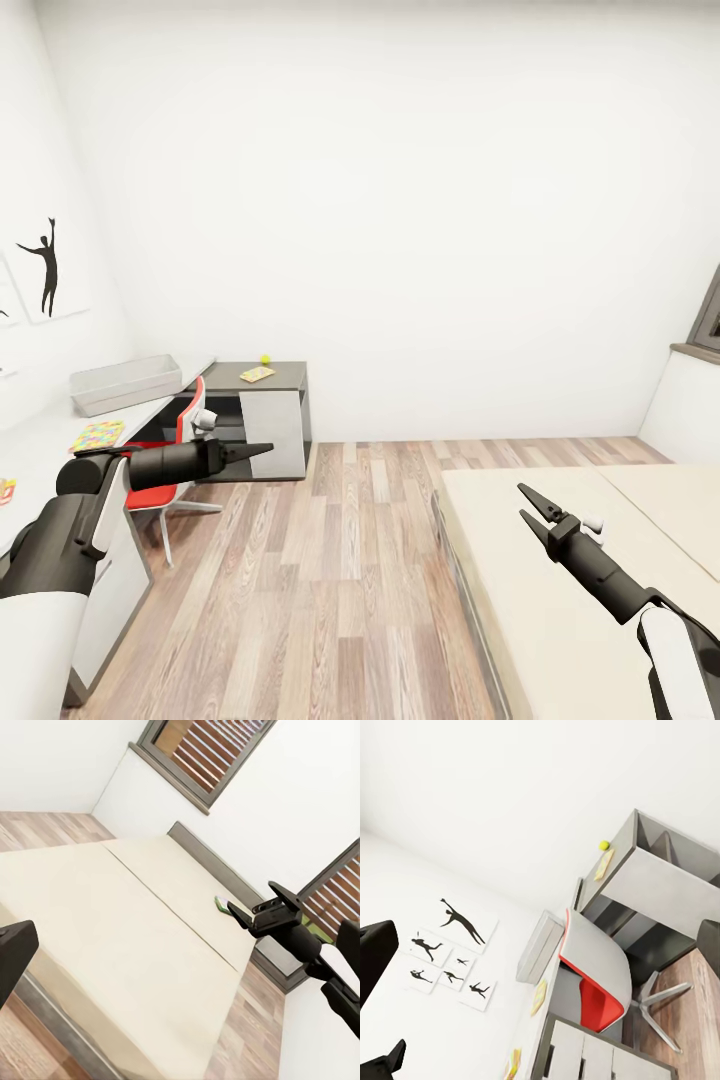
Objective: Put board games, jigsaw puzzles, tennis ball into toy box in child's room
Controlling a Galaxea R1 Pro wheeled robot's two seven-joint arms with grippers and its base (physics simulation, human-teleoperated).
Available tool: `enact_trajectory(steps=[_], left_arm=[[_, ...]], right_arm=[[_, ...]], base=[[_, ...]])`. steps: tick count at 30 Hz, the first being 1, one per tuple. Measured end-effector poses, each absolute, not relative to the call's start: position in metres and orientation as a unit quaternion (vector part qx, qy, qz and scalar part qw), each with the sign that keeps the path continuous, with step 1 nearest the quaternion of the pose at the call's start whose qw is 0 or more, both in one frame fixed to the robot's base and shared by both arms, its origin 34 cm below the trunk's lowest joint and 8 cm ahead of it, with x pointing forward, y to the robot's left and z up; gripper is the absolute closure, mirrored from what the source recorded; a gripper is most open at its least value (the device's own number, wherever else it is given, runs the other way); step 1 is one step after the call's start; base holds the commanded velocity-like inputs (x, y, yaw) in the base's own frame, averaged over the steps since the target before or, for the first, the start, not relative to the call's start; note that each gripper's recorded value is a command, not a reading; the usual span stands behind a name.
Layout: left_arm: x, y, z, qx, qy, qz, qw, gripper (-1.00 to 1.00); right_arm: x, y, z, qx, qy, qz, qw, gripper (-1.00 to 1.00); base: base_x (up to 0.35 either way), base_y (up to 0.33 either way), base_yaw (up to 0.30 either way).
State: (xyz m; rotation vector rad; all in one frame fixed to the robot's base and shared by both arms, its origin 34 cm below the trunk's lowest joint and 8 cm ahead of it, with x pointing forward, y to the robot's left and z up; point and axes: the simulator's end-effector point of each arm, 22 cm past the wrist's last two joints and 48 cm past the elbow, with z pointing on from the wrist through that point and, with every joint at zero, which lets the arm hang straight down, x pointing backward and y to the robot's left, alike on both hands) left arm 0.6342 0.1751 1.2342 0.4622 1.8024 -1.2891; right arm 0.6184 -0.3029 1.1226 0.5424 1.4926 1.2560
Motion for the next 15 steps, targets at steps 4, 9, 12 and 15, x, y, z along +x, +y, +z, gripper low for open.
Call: enact_trajectory(steps=[4,9,12,15], left_arm=[[0.6342,0.1751,1.2342,0.185,0.721,-0.516,0.425,-1.00],[0.6342,0.1751,1.2342,0.185,0.721,-0.515,0.425,-1.00],[0.6342,0.1751,1.2342,0.185,0.721,-0.515,0.425,-1.00],[0.6343,0.1751,1.2342,0.185,0.721,-0.515,0.425,-1.00]], right_arm=[[0.6184,-0.3029,1.1226,0.227,0.625,0.526,0.530,-1.00],[0.6184,-0.3029,1.1226,0.227,0.625,0.526,0.530,-1.00],[0.6184,-0.3029,1.1226,0.227,0.625,0.526,0.530,-1.00],[0.6184,-0.3029,1.1226,0.227,0.625,0.526,0.530,-1.00]], base=[[-0.003,0.000,0.000],[-0.001,0.000,0.000],[0.000,0.000,0.000],[0.000,0.000,0.000]])
